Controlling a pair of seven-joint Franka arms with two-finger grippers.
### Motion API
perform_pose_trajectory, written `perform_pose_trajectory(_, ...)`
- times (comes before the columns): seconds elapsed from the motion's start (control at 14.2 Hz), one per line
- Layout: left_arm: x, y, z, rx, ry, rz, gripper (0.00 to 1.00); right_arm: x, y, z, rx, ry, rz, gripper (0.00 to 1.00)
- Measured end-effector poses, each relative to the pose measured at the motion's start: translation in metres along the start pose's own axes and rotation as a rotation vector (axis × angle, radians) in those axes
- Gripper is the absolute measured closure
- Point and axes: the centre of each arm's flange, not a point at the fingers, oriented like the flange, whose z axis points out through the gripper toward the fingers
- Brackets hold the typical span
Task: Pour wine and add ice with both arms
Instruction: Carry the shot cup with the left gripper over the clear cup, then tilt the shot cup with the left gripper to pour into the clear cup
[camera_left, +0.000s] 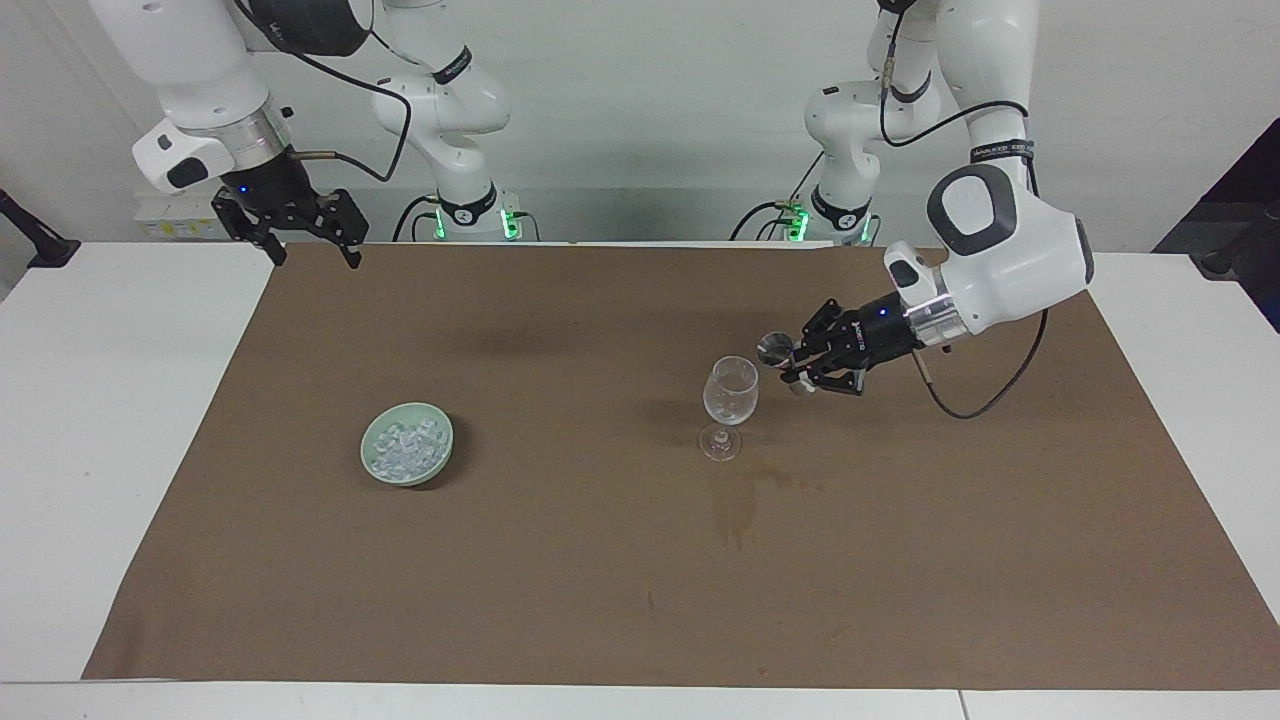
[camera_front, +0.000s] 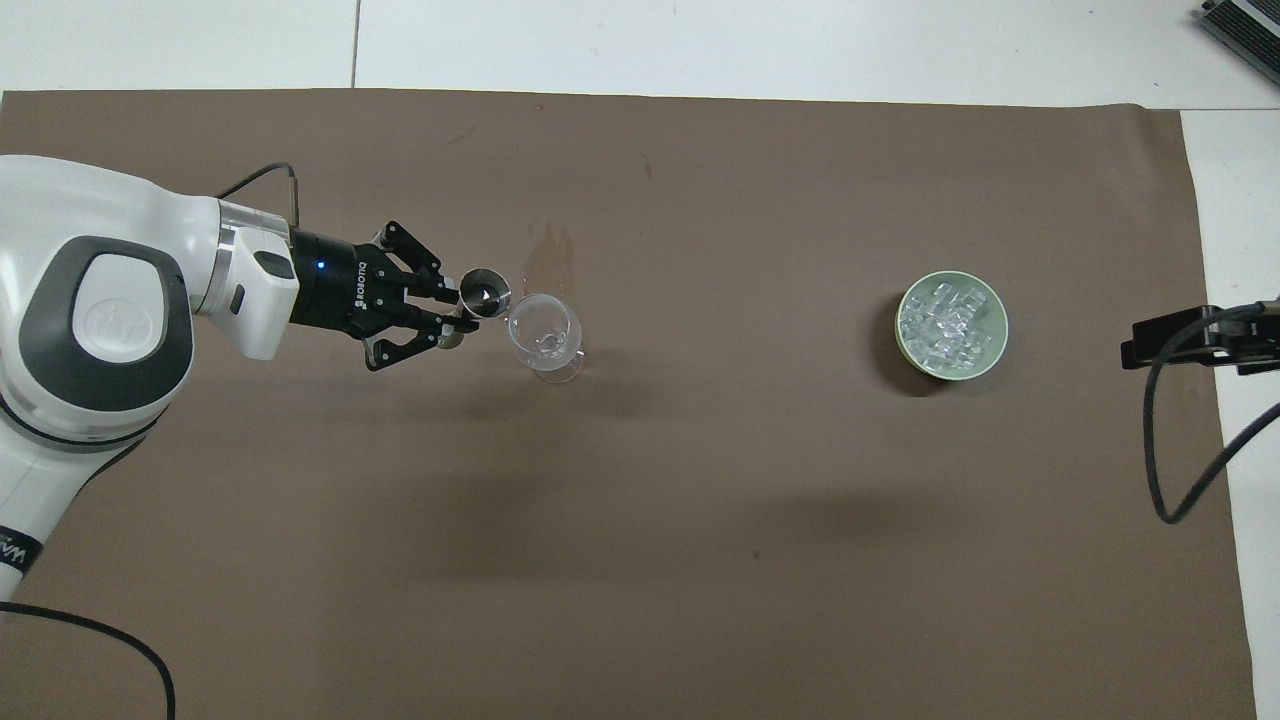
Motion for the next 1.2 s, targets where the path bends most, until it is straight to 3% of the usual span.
perform_pose_trajectory(0.92,0.028,0.003,0.011,0.010,-0.106,-0.011,0.77,-0.002,-0.001,-0.004,0.000,0.004,-0.002,0.00)
perform_pose_trajectory(1.2,0.035,0.003,0.012,0.015,-0.171,-0.003,0.77,-0.002,0.000,-0.004,0.000,0.002,-0.001,0.00)
